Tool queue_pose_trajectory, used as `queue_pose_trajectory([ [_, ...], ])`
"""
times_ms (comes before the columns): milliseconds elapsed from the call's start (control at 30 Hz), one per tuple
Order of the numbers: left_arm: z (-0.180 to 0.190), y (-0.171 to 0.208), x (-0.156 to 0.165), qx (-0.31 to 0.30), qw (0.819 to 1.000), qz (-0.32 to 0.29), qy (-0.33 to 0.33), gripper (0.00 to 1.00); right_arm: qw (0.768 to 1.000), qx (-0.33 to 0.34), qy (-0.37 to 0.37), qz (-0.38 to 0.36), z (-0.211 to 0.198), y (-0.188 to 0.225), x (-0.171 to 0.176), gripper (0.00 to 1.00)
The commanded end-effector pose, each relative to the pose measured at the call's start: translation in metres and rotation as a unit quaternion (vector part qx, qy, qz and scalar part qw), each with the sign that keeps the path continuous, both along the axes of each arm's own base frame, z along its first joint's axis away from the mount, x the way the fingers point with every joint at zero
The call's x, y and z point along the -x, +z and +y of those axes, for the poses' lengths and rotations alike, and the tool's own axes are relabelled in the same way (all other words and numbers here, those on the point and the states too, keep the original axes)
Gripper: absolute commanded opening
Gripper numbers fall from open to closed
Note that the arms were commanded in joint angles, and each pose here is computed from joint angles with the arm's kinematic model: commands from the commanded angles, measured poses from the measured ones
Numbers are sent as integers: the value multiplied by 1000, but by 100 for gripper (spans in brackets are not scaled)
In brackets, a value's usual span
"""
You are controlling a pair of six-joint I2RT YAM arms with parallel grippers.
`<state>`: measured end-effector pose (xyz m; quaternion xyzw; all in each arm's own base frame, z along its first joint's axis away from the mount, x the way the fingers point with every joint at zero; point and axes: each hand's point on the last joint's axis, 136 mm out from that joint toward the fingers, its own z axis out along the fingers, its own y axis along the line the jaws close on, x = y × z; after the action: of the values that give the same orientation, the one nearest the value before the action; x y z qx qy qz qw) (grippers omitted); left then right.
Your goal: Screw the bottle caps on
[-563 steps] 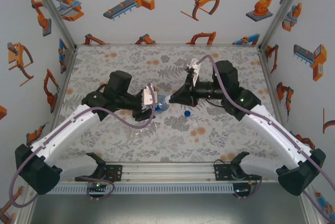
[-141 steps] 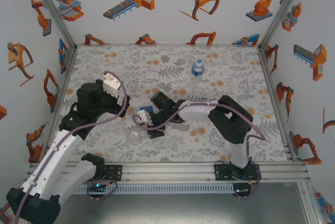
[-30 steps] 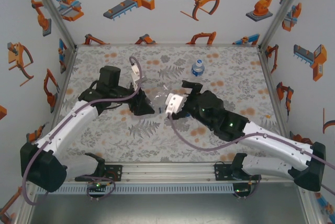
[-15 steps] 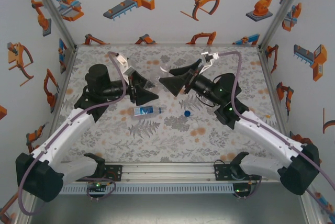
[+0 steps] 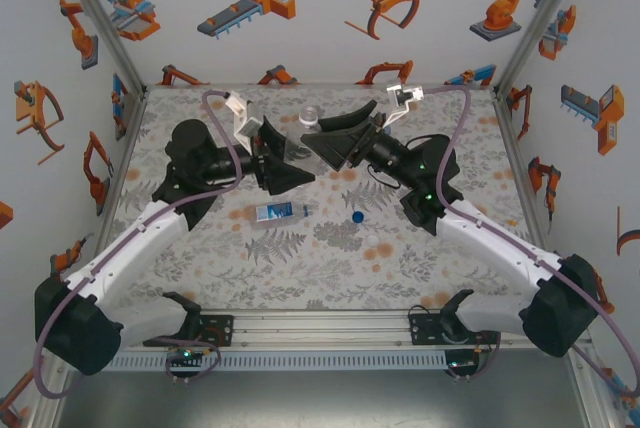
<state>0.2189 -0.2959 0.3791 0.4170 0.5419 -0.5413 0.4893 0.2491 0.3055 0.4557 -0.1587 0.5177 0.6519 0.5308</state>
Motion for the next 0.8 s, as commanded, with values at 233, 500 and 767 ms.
queue_pose_trajectory([
  [233,-16,16,19,8,998,-5,-61,35,999,35,8,-27,7,-2,11,76],
  [500,-23,14,19,3,997,5,-71,35,997,60,8,-40,9,-4,14,68],
  [767,-32,8,15,-7,997,25,-77,61,996,67,6,-49,7,-4,18,50],
])
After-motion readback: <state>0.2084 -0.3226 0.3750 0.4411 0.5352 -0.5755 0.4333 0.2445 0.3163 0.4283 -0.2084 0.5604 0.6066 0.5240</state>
